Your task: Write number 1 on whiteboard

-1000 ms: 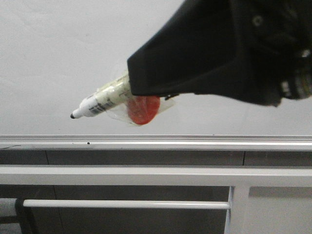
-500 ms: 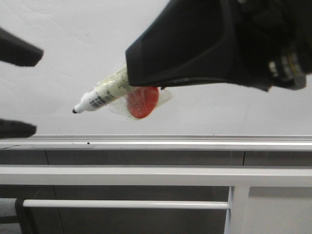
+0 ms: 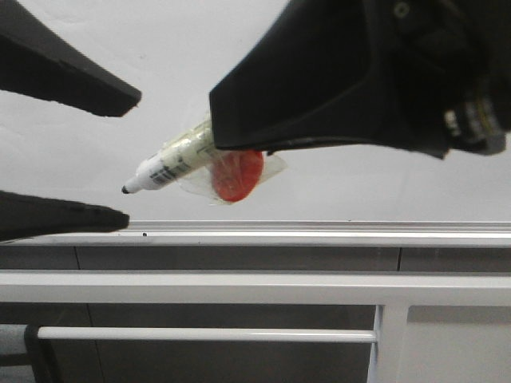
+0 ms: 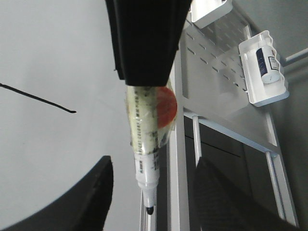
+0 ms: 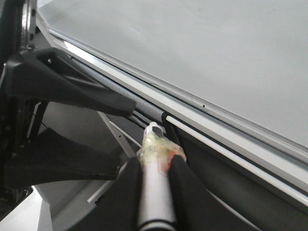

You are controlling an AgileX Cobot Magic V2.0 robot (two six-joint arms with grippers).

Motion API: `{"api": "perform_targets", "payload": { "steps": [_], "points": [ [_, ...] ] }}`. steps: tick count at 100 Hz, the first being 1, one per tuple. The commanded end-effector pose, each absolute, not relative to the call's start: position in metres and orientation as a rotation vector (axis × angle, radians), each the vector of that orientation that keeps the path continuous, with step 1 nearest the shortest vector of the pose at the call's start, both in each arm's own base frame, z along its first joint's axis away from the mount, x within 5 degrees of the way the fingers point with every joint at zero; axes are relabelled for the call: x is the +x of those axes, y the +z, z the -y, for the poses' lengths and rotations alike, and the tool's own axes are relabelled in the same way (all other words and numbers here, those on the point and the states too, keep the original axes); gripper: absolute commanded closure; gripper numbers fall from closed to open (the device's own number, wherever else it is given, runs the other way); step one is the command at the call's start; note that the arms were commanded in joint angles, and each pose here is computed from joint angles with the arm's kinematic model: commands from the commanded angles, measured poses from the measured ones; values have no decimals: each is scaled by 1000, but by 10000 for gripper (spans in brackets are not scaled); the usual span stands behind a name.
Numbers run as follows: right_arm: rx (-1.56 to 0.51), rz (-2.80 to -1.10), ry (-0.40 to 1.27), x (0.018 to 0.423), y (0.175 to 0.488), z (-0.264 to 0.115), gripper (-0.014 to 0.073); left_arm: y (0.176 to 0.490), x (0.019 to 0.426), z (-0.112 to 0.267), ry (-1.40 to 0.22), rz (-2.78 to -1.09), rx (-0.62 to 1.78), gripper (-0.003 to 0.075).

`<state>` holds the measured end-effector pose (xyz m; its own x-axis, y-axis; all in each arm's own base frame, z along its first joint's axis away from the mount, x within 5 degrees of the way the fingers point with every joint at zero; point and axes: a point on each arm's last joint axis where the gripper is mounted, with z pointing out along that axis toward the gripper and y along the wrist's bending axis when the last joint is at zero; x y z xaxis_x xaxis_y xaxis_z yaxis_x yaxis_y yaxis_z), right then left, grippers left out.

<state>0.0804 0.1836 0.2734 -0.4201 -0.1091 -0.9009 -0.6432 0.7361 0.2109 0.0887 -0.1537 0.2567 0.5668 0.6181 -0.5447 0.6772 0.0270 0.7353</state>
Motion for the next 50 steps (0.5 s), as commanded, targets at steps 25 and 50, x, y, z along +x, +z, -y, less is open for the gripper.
{"api": "perform_targets", "payload": {
  "steps": [25, 50],
  "points": [
    [-583, -1878, 738, 79, 295, -190, 658, 274, 93, 170, -91, -1032, 1631, 475],
    [-577, -1877, 729, 80, 295, -189, 658, 277, 100, 179, -67, -1061, 1646, 478]
  ]
}}
